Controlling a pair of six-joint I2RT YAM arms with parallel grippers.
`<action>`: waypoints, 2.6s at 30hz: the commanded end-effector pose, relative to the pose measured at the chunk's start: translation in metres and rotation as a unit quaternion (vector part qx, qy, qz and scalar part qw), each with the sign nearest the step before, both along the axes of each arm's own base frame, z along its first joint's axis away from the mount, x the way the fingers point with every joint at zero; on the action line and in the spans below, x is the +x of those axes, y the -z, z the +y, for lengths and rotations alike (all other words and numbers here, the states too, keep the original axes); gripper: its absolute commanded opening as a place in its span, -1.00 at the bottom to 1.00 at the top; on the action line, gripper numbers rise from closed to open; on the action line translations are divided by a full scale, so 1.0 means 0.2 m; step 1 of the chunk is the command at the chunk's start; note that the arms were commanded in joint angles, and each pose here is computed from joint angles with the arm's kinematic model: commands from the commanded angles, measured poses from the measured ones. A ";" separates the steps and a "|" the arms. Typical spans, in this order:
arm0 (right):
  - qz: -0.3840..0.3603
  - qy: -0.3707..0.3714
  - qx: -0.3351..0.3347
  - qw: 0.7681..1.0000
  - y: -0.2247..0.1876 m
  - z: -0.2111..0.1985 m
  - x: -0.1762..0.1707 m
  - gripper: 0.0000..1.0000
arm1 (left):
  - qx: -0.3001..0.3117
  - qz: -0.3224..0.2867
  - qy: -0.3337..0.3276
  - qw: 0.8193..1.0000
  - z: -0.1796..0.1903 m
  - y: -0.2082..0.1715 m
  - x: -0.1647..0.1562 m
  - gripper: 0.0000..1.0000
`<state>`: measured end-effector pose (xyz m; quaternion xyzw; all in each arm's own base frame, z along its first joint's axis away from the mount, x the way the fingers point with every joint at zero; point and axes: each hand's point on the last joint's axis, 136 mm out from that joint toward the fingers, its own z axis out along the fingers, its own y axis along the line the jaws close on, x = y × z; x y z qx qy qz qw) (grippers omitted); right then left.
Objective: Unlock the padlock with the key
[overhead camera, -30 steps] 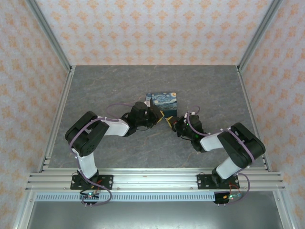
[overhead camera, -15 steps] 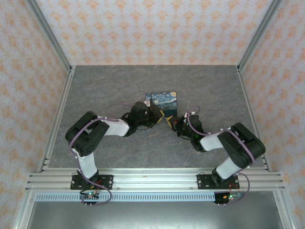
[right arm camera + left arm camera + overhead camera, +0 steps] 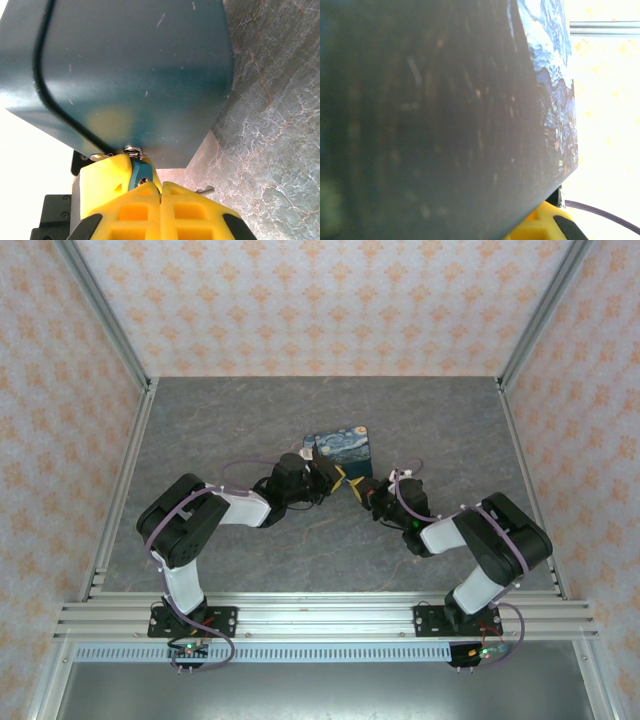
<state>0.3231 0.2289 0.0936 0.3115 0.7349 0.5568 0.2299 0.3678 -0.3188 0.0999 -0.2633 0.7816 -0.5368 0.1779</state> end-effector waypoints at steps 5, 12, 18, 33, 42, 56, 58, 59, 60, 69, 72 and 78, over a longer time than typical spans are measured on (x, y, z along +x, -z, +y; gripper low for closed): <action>-0.013 0.007 0.026 1.000 -0.02 0.00 0.05 -1.00 | -0.064 -0.035 0.027 0.997 -0.09 -0.18 -0.03 -1.00; -0.007 0.002 0.035 0.999 0.00 0.01 0.07 -1.00 | -0.074 -0.043 0.026 0.996 -0.09 -0.24 -0.03 -1.00; 0.003 -0.002 0.041 0.999 0.03 0.01 0.07 -1.00 | -0.077 -0.048 0.026 0.996 -0.10 -0.26 -0.03 -1.00; 0.014 -0.012 0.075 0.997 0.03 0.06 0.11 -1.00 | -0.075 -0.058 0.032 0.995 -0.11 -0.27 -0.04 -1.00; 0.012 -0.021 0.088 0.996 0.01 0.09 0.14 -1.00 | -0.074 -0.060 0.041 0.995 -0.14 -0.27 -0.06 -1.00; 0.009 -0.049 0.105 0.993 -0.04 0.17 0.20 -1.00 | -0.076 -0.055 0.077 0.993 -0.26 -0.22 -0.12 -1.00; 0.013 -0.053 0.104 0.993 -0.02 0.16 0.20 -1.00 | -0.073 -0.058 0.083 0.992 -0.26 -0.23 -0.13 -1.00; 0.014 -0.052 0.105 0.993 -0.01 0.15 0.21 -1.00 | -0.072 -0.061 0.087 0.992 -0.27 -0.23 -0.13 -1.00; 0.016 -0.054 0.105 0.993 -0.01 0.15 0.21 -1.00 | -0.071 -0.063 0.089 0.991 -0.27 -0.23 -0.14 -1.00; 0.020 -0.080 0.123 0.989 -0.02 0.17 0.23 -1.00 | -0.065 -0.070 0.100 0.990 -0.27 -0.23 -0.14 -1.00; 0.017 -0.083 0.134 0.987 -0.05 0.17 0.23 -1.00 | -0.061 -0.069 0.097 0.991 -0.27 -0.22 -0.14 -1.00; 0.008 -0.090 0.142 0.986 -0.12 0.21 0.21 -1.00 | -0.062 -0.065 0.092 0.992 -0.27 -0.21 -0.13 -1.00</action>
